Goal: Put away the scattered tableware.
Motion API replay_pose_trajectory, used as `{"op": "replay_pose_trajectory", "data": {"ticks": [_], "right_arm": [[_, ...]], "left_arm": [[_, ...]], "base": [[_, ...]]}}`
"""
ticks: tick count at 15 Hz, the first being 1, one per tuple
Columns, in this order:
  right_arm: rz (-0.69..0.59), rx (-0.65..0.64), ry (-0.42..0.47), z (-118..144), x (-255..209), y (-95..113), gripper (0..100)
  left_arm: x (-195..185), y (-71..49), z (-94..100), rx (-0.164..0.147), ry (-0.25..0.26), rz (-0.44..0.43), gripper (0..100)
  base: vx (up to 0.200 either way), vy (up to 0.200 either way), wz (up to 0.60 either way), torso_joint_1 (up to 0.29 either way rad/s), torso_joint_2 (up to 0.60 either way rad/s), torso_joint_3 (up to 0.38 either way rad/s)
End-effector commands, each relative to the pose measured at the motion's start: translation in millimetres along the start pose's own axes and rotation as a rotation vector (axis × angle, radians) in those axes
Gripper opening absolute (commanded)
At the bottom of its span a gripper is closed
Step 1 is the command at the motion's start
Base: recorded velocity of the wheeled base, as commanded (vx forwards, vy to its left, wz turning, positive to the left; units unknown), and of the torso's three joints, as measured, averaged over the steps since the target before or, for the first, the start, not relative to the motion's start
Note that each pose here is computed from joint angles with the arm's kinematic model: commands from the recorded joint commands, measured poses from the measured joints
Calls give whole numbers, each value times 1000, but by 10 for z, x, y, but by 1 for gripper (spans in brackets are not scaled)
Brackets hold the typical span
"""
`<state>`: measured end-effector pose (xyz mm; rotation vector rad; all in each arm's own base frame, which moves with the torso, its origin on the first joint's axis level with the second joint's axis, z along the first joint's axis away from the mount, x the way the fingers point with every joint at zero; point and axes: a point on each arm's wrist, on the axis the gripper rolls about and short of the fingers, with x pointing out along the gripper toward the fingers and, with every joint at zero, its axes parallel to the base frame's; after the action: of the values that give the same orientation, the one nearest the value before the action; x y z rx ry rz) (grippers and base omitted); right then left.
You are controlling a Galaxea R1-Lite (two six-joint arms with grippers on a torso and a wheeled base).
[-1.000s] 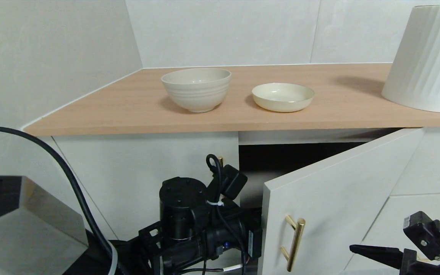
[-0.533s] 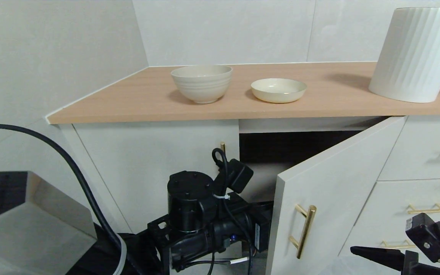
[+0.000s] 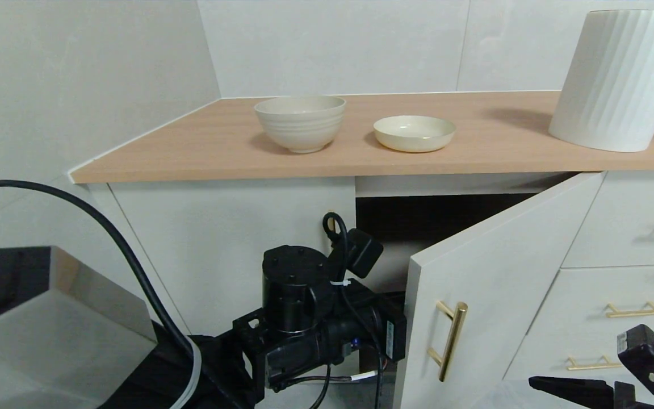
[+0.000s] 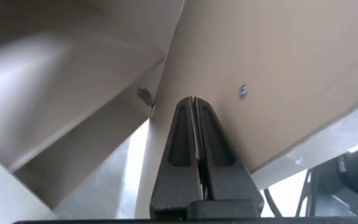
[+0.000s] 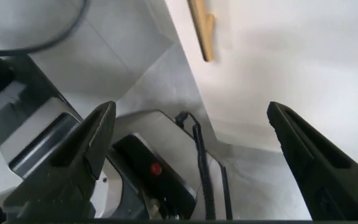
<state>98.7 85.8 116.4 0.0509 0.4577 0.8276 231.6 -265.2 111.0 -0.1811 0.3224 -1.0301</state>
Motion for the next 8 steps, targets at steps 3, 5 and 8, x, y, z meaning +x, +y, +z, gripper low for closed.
{"op": "replay_pose_trajectory", "data": {"ticks": [3, 5, 8], "right_arm": [[55, -23, 12, -25, -89, 89, 100], [92, -36, 48, -40, -141, 148, 100], [107, -42, 48, -31, -166, 164, 100]], "left_arm": [[60, 20, -6, -12, 16, 8, 0], [122, 33, 4, -14, 17, 10, 0], [193, 39, 45, -15, 19, 12, 0]], "base": [[-67, 0, 0, 2, 1, 1], [0, 0, 0, 0, 0, 0], [0, 0, 0, 0, 0, 0]]}}
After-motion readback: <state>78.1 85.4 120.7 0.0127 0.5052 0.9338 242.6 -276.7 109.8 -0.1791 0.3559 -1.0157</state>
